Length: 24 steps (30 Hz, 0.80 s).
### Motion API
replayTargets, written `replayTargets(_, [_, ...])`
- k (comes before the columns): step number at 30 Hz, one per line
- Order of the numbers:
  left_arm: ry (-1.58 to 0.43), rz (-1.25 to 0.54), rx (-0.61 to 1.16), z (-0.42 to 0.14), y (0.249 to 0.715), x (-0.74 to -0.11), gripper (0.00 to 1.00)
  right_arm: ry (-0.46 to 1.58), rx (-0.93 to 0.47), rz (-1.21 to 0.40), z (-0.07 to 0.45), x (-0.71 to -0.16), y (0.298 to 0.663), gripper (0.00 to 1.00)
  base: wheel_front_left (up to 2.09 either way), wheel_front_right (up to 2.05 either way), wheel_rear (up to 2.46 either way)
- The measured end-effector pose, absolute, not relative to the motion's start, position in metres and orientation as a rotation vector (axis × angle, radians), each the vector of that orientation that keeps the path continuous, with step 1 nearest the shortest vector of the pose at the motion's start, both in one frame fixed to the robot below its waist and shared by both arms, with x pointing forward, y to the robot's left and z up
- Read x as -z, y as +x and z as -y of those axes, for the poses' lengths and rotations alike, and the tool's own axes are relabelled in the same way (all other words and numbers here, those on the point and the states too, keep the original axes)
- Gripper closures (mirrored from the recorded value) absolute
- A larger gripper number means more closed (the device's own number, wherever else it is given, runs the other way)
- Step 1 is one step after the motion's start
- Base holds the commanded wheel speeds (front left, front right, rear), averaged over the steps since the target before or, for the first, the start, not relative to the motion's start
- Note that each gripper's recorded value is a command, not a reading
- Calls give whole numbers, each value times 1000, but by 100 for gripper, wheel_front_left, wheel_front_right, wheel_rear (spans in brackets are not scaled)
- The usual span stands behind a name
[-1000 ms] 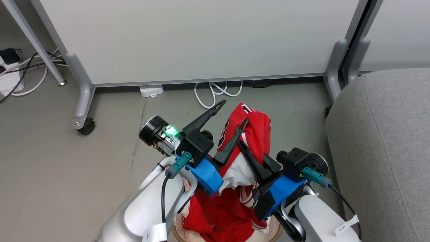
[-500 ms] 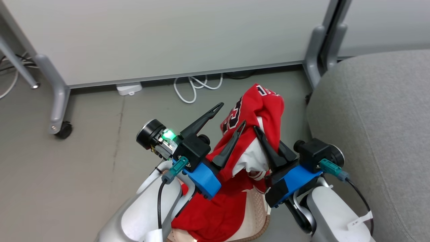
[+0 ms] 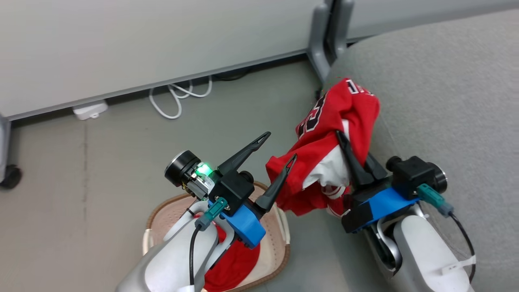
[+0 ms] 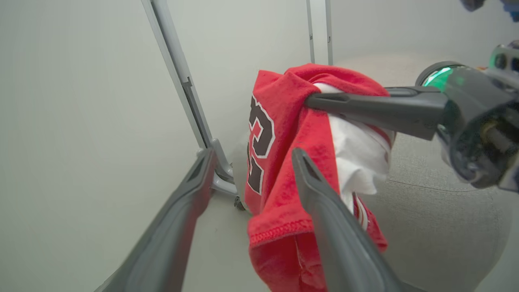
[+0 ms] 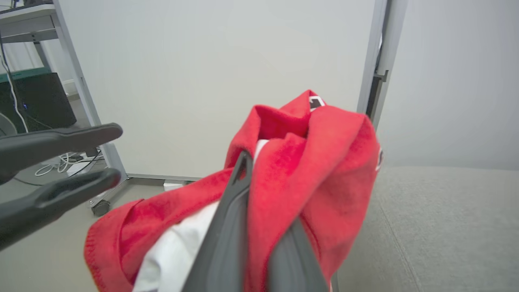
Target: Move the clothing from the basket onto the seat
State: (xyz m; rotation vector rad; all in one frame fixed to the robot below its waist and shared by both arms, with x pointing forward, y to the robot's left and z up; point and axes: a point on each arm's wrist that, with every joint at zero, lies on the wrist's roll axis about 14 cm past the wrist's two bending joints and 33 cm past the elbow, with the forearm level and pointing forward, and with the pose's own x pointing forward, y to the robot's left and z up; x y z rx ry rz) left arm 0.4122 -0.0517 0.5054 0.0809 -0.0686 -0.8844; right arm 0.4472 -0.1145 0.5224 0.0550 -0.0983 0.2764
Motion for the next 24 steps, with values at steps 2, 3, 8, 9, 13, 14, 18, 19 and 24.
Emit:
replayTargets(2, [79, 64, 912, 60, 412, -502, 0, 48, -229, 101, 132, -522, 446, 100, 0, 0, 0])
replayTargets(3, [76, 61, 927, 64, 411, -500, 0, 45, -208, 105, 139, -523, 445, 100, 0, 0, 0])
replayTargets(8, [61, 43, 1004, 87, 405, -489, 0, 27, -109, 100, 175, -519, 436, 100, 0, 0, 0])
replayTargets(9, [58, 40, 1017, 91, 404, -487, 0, 25, -90, 100, 181, -519, 434, 100, 0, 0, 0])
replayTargets(13, [50, 28, 1077, 107, 396, -480, 0, 16, -21, 90, 205, -515, 422, 100, 0, 0, 0])
replayTargets(14, [49, 25, 1093, 112, 393, -479, 0, 15, -5, 85, 210, -514, 418, 100, 0, 0, 0])
replayTargets(18, [40, 20, 1139, 125, 385, -476, 0, 13, 49, 71, 226, -508, 404, 100, 0, 0, 0])
replayTargets(19, [39, 19, 1146, 127, 383, -476, 0, 13, 58, 68, 229, -508, 401, 100, 0, 0, 0])
replayTargets(24, [35, 14, 1156, 130, 381, -475, 0, 18, 72, 70, 232, -508, 395, 100, 0, 0, 0])
